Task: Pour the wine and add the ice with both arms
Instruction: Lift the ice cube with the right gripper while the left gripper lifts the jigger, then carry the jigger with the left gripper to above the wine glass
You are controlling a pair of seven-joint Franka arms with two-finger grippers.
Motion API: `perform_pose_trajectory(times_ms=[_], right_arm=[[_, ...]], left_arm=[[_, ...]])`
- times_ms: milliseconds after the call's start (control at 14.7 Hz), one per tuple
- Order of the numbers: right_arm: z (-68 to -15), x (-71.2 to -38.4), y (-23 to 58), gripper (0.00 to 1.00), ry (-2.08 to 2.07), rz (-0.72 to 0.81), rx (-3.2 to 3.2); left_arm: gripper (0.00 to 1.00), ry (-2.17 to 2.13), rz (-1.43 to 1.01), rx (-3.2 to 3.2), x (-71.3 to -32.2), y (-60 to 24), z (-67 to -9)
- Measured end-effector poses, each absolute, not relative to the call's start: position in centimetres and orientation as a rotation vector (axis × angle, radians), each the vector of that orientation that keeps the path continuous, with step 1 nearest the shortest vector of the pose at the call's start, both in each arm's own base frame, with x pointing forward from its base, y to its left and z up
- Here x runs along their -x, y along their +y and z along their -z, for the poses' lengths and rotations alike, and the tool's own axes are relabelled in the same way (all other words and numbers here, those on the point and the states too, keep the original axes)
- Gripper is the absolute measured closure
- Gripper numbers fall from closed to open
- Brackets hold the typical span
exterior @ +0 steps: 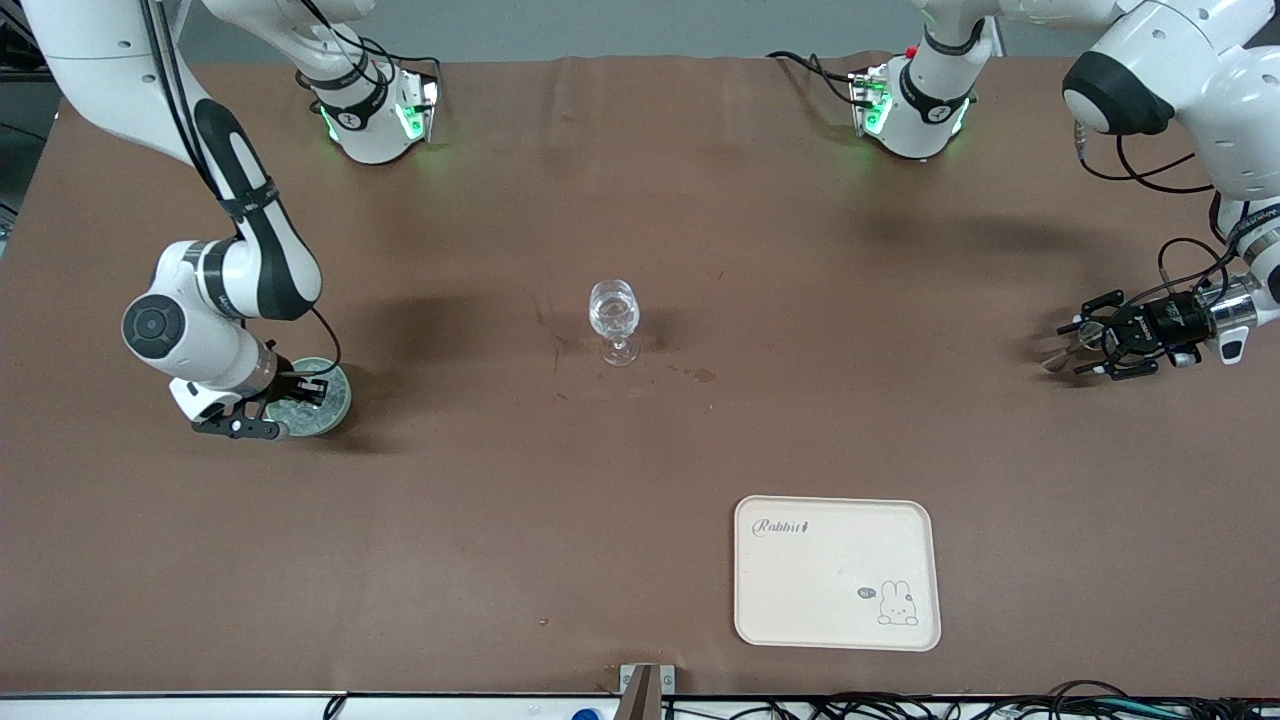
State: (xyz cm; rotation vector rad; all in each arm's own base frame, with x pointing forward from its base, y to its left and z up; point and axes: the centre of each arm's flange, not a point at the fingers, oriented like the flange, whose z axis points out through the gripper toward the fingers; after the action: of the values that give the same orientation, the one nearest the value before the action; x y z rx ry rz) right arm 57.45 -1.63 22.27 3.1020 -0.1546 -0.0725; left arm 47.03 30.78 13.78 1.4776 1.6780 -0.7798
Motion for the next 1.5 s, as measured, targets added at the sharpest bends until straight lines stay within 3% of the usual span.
perform_pose_trajectory(times_ms=[136,272,341,477,953,1498], right_arm=[[-22.9,-57.9,-1.5,0.77,-0.154,0.100,-3.101],[-24.9,-59.1,-1.5,0.77,-0.172,0.154,-3.107],[-26.7,-60.0,-1.4,0.77,-0.181,0.174,-3.111],[-31.1,-61.8,-1.4,0.77,-0.190,0.178,-3.120],[-46.9,-63.9,-2.4,0.77,-0.215,0.049,-3.131],[-62.3,-57.6,-4.2,0.77,-0.260,-0.016,-3.140]], left_arm=[[0.40,1.677,0.779,-1.478,-47.1,30.8,-13.8],[0.44,1.675,0.779,-1.479,-47.1,30.8,-13.8],[0.60,1.675,0.778,-1.480,-47.2,30.8,-13.9],[0.78,1.674,0.778,-1.481,-47.2,30.8,-13.9],[0.78,1.624,0.822,-1.449,-47.6,30.0,-15.3],[0.78,1.392,0.957,-1.398,-50.5,25.3,-25.1]])
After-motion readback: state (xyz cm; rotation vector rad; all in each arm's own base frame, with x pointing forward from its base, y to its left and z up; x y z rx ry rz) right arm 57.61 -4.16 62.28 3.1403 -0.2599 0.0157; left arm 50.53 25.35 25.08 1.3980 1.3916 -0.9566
